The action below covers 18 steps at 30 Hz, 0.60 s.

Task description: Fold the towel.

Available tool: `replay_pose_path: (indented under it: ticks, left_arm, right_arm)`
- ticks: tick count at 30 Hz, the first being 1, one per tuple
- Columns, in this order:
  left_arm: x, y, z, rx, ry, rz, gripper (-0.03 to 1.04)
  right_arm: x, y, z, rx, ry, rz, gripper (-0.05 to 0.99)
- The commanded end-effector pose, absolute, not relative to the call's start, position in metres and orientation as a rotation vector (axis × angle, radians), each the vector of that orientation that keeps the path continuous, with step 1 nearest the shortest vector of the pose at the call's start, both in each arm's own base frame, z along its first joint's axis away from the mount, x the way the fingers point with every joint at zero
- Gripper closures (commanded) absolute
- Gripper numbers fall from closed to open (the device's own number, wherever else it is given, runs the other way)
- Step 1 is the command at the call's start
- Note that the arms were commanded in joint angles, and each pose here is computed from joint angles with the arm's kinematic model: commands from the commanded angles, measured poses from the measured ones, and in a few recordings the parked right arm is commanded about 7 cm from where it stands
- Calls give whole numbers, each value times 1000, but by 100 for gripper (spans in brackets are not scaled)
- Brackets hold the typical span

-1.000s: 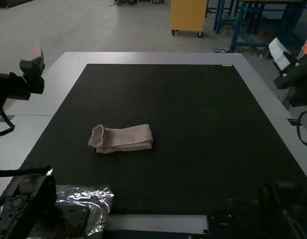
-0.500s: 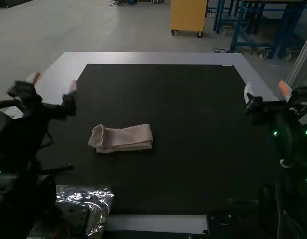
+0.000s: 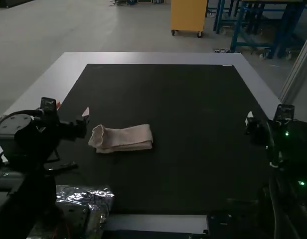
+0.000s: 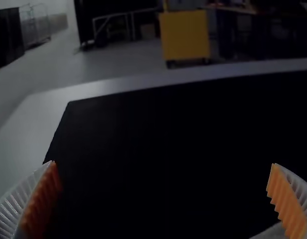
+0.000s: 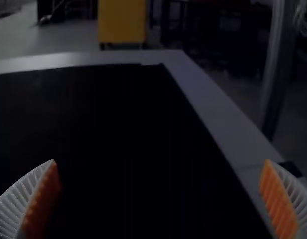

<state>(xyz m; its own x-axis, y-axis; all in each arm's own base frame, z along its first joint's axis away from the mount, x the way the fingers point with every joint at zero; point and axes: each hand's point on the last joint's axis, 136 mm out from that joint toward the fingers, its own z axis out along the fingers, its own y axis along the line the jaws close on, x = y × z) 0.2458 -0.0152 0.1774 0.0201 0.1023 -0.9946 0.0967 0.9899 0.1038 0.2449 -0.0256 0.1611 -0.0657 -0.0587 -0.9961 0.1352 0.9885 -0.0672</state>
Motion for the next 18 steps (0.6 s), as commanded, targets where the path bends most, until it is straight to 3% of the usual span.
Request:
replay_pose_path:
  ticks: [1,4,18]
  left_arm:
    - [246,-13,176,164,1553,21,4]
    - [246,-13,175,163,1555,19,4]
    - [246,-13,175,164,1555,21,4]
  right_arm:
    - [246,-14,156,-7,1644,-116,2]
    - [246,2,150,-82,1667,-37,2]
    - [246,2,149,-82,1668,-37,2]
